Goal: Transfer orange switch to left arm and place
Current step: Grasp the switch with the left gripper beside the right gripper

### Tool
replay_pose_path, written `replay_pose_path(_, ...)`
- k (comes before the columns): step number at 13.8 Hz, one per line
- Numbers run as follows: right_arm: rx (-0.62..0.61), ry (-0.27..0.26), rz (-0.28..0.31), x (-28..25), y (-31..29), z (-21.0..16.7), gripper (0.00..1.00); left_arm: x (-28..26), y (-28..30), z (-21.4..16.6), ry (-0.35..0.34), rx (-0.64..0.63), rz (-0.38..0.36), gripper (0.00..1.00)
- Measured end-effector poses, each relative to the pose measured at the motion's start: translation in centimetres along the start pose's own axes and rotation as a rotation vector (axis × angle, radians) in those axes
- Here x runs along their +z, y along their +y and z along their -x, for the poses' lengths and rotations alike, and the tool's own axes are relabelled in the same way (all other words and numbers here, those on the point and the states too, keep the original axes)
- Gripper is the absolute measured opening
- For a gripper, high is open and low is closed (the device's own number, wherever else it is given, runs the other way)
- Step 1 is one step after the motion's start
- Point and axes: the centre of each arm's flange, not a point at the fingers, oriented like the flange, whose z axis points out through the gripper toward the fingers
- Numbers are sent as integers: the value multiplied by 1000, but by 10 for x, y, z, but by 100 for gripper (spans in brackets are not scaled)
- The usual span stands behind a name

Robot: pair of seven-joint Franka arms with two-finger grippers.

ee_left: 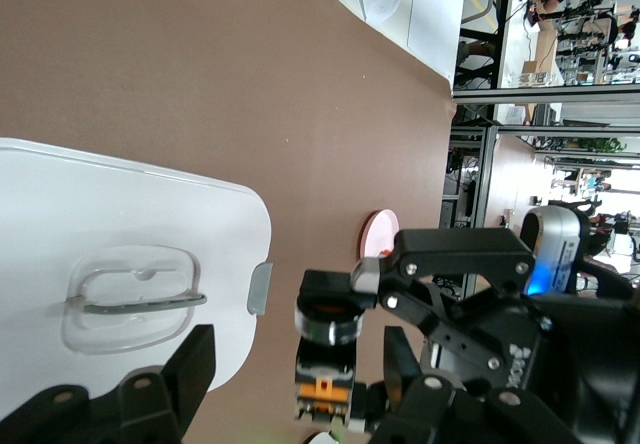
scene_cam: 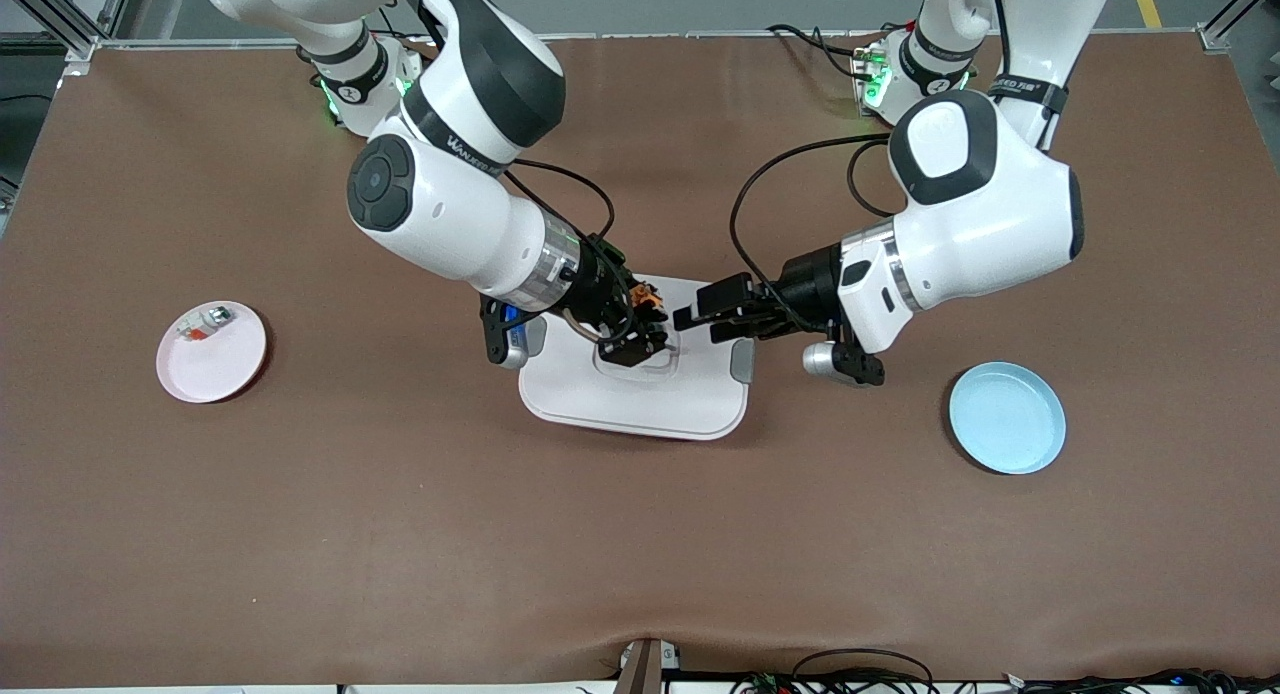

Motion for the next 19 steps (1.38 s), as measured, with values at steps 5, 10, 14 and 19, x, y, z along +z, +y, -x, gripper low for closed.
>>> replay_pose_path(5, 15, -6, -17, 0, 0, 6, 72, 11, 6, 8, -15, 9, 0, 74)
replay_pose_path(10, 34, -12, -36, -1, -2, 9, 72, 20, 5, 15, -32, 9, -4, 71)
replay_pose_path(14, 51, -15, -47, 5, -7, 8, 72, 22, 6, 17, -37, 10, -4, 64)
replay_pose_path(19, 71, -23, -61, 2, -8, 10, 72, 24, 3, 18, -41, 25, -7, 47)
